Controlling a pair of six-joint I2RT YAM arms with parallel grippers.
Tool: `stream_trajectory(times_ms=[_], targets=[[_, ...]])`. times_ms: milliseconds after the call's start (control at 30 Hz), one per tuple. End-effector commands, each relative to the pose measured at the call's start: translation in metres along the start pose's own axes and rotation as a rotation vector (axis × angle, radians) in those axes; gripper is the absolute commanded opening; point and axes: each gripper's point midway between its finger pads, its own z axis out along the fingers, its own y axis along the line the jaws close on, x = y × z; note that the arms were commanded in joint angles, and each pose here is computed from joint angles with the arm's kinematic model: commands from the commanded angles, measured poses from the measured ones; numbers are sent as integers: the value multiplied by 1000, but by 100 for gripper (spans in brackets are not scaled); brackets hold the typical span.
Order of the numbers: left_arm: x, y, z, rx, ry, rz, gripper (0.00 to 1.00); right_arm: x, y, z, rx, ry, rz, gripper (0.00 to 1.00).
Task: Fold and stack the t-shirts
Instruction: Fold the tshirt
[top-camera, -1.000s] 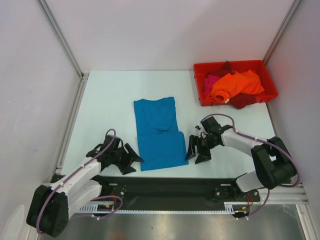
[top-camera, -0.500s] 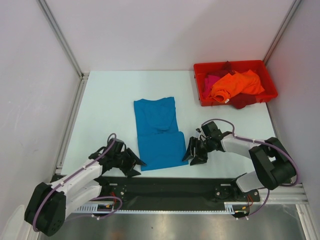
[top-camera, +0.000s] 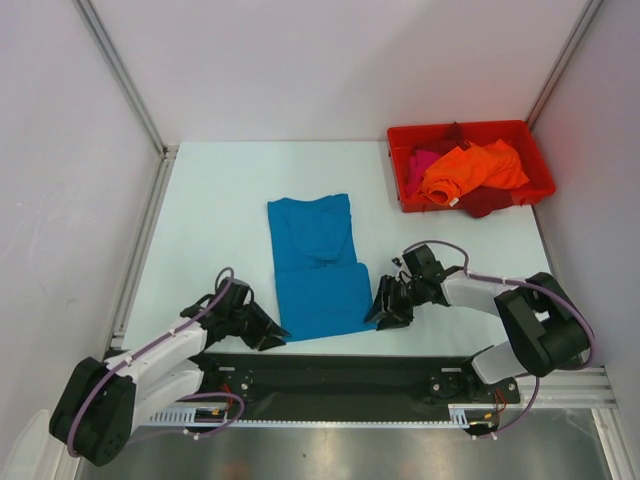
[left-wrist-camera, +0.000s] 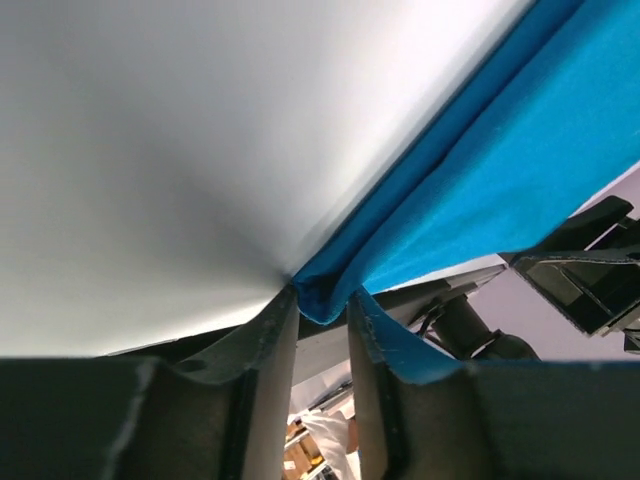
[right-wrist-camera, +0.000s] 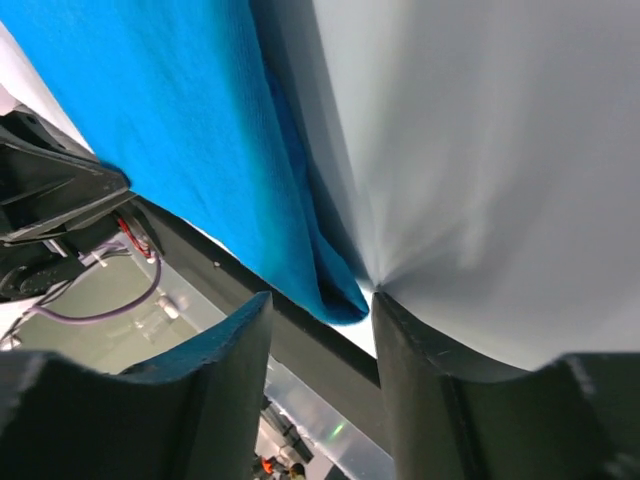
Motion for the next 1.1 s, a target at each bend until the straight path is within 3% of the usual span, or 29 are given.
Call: stream_trajectory(times_ms=[0, 100, 133, 200, 233, 367, 533, 800, 1067], targets=[[-24, 40, 9, -158, -136, 5, 32, -1, -17, 11, 46, -14, 18, 49], [-25, 42, 9, -167, -140, 17, 23, -4, -15, 12, 37, -13, 11, 42], [-24, 42, 9, -167, -139, 21, 15, -3, -15, 12, 35, -7, 7, 38], [-24, 44, 8, -172, -138, 29, 8, -2, -11, 12, 20, 1, -4, 26], [-24, 43, 6, -167, -141, 33, 0, 0, -10, 11, 22, 9, -7, 21], [-21, 45, -4, -177, -147, 56, 0, 5, 1, 2, 9, 27, -45, 0], [-26, 14, -33, -98, -227, 103, 0, -2, 31, -18, -11, 15, -94, 0], [-43, -53, -66, -69, -315, 225, 0, -69, 116, -39, -87, -84, -209, 0], [-115, -140, -84, -145, -408, 357, 0, -160, 147, -38, -104, -150, -240, 0]])
